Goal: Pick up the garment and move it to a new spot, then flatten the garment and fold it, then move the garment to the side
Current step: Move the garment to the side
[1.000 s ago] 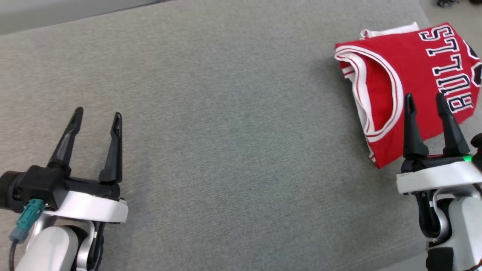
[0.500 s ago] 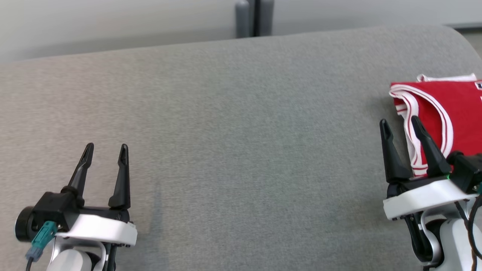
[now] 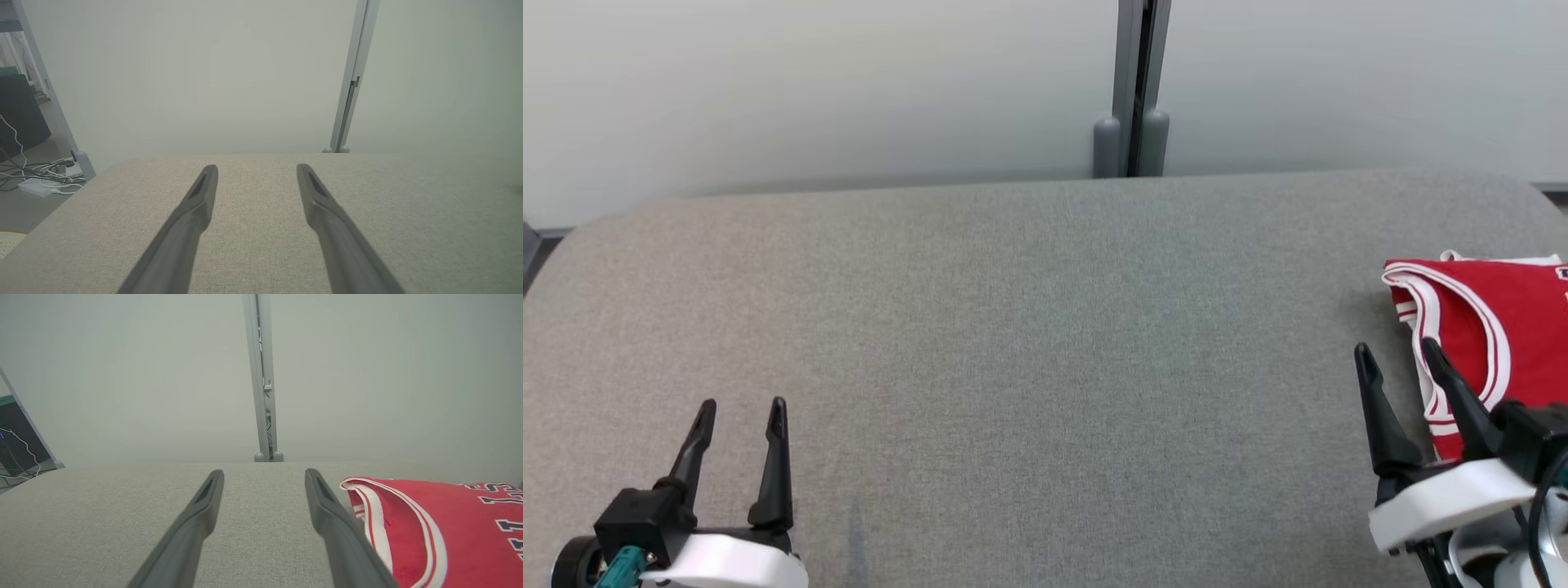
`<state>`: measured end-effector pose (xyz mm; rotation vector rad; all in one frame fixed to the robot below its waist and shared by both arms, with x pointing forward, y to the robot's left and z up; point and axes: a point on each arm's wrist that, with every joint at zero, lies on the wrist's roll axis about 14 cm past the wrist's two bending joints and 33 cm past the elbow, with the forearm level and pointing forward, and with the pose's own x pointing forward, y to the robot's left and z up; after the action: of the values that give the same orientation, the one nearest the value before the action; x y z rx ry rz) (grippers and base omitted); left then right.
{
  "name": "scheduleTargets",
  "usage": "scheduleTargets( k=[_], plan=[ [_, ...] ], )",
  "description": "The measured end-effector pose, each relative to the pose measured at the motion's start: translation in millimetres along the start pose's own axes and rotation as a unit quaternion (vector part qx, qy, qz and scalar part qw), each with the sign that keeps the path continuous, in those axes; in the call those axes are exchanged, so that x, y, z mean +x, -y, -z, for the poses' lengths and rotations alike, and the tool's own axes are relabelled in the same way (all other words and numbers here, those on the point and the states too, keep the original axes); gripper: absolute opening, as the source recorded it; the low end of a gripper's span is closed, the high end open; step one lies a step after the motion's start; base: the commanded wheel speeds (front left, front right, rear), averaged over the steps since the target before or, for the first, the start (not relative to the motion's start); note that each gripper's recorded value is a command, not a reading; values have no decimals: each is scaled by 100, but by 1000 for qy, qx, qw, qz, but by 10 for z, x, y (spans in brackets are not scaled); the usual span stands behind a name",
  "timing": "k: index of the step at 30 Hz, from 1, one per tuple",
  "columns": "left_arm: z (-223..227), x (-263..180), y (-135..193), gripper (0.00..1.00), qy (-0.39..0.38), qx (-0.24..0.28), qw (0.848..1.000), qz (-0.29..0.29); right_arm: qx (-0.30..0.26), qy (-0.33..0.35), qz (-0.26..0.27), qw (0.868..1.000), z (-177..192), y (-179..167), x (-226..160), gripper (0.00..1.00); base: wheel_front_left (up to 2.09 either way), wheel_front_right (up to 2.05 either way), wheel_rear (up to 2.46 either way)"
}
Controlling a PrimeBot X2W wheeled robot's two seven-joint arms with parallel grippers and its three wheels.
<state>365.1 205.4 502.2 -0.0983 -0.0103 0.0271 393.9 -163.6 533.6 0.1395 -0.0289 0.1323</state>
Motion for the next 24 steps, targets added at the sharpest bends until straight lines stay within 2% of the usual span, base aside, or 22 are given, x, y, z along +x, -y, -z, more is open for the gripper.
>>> scheduleTargets(
  k=[12, 24],
  plan=[
    [-41, -239, 70, 100, -5, -5, 1000, 9, -10, -2, 23, 1000, -90, 111, -375, 100, 0, 0, 0],
    [-27, -297, 59, 100, -15, 2, 1000, 8, -9, 1, 26, 1000, -139, 106, -475, 100, 0, 0, 0]
  ],
)
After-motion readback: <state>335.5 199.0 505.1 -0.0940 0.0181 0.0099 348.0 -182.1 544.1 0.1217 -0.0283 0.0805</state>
